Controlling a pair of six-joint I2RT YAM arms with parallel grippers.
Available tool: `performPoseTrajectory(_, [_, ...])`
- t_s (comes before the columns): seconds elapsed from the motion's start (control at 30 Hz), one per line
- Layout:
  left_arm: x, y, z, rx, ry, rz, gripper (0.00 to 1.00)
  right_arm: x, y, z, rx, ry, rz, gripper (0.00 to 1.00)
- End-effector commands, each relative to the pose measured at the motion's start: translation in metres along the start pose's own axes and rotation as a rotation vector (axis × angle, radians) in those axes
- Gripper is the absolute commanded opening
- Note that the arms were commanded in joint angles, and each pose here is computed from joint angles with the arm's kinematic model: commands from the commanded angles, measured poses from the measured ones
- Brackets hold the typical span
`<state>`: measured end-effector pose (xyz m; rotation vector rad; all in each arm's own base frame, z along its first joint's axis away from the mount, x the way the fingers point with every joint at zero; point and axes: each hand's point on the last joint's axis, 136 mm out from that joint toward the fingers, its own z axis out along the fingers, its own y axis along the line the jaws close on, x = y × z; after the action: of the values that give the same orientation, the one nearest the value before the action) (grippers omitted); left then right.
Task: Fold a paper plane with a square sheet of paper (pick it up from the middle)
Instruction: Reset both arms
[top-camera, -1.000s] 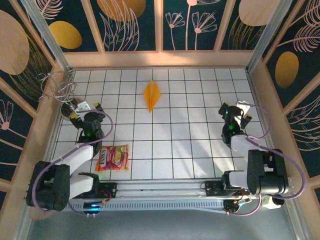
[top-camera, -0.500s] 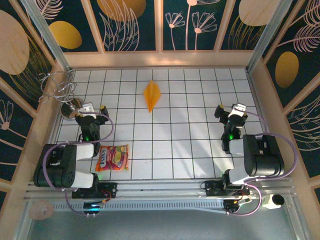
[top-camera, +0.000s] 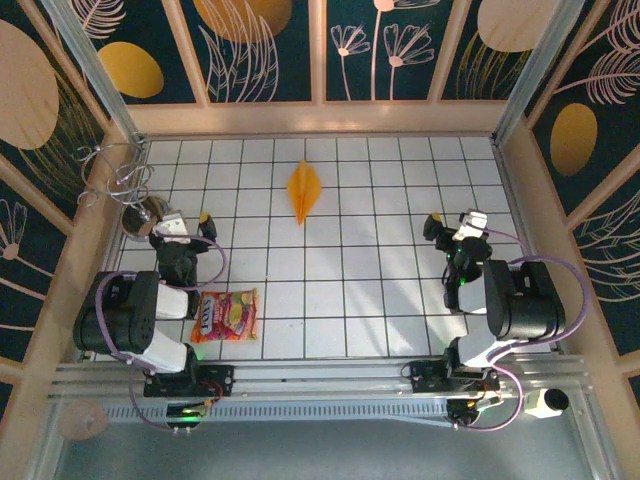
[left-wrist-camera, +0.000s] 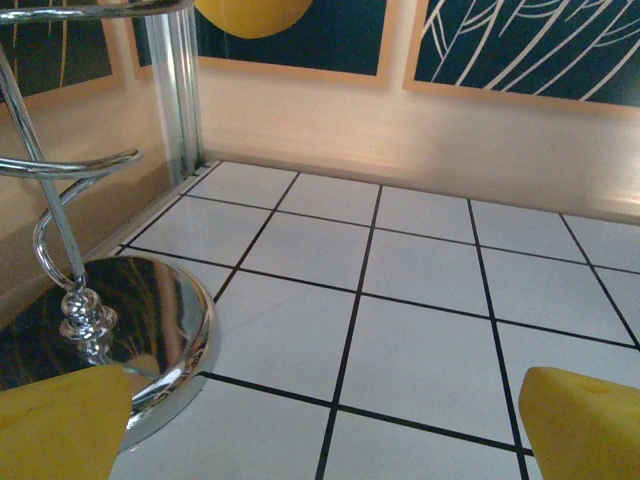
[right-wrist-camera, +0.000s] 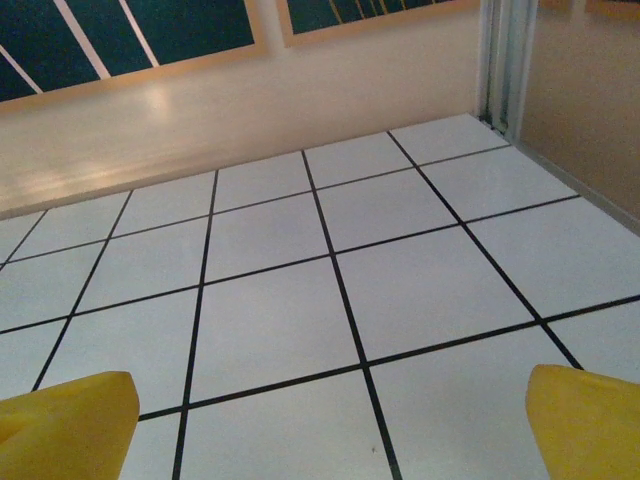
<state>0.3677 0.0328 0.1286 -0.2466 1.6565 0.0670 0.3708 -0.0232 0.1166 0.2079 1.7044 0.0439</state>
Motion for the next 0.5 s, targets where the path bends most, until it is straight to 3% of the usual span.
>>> performPoseTrajectory(0.0, [-0.013, 0.003, 0.001, -0.016, -0.052, -0.012, 0.99, -0.011, 0.004, 0.000, -0.012, -0.049, -0.027, 0.99])
performPoseTrajectory(0.2, [-0.017, -0.005, -0.012, 0.046, -0.096, 0.000, 0.99, -0.011, 0.005, 0.000, -0.010, -0.049, -0.030, 0.99])
performPoseTrajectory(0.4, [-0.010, -0.034, -0.006, 0.204, -0.047, 0.070, 0.99, -0.011, 0.005, 0.001, -0.007, -0.049, -0.032, 0.99])
performPoseTrajectory(0.47, [-0.009, -0.028, 0.001, 0.163, -0.029, 0.054, 0.99, -0.011, 0.004, 0.001, -0.006, -0.049, -0.032, 0.99])
